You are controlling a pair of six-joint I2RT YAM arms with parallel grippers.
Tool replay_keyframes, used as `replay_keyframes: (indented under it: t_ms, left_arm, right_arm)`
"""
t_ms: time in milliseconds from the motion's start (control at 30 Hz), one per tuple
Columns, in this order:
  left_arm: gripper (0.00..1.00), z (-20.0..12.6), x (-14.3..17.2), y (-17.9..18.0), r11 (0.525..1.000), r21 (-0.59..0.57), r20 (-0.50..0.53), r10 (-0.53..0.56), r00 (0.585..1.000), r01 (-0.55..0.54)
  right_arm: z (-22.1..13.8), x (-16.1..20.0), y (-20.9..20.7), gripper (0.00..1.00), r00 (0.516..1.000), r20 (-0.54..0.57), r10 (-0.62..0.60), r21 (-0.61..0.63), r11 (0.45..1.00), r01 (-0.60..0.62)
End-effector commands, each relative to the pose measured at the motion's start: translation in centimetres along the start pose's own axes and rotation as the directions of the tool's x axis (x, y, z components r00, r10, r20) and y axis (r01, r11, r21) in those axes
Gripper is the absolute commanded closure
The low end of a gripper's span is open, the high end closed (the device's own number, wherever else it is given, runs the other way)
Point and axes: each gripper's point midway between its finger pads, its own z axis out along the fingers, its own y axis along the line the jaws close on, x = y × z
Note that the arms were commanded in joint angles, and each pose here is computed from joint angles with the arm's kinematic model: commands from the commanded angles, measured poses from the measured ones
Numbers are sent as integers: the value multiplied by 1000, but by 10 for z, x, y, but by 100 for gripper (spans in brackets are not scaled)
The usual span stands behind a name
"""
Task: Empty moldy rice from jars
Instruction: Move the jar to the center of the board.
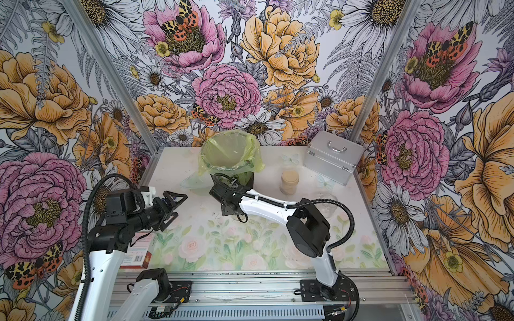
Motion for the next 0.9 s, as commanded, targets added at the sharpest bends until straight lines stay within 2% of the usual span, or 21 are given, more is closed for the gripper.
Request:
replay_keyframes:
  t_ms: [0,200,467,700,867]
  left_arm:
    - [1,-3,-1,-6,999,24,-3,22,1000,-22]
    - [1,-4,-1,-9,999,26,-2,23,1000,-23]
    - [1,-2,3,-13,998,15,-8,62,998,-62]
    - [1,10,15,-31,974,40,35,221,975,-222]
    - [1,20,27,-57,911,111,80,390,917,-397]
  right_arm:
    - [2,2,-5,26,1000,10,6,11,1000,-6]
    - [-10,11,-16,28,1000,-4,3,-4,1000,-3]
    - [-36,32,-54,29,1000,-27,2,13,1000,-1]
    - [-57,32,-74,30,998,-69,15,-32,999,-17]
    - [-77,25,-81,30,995,-95,19,-71,997,-26]
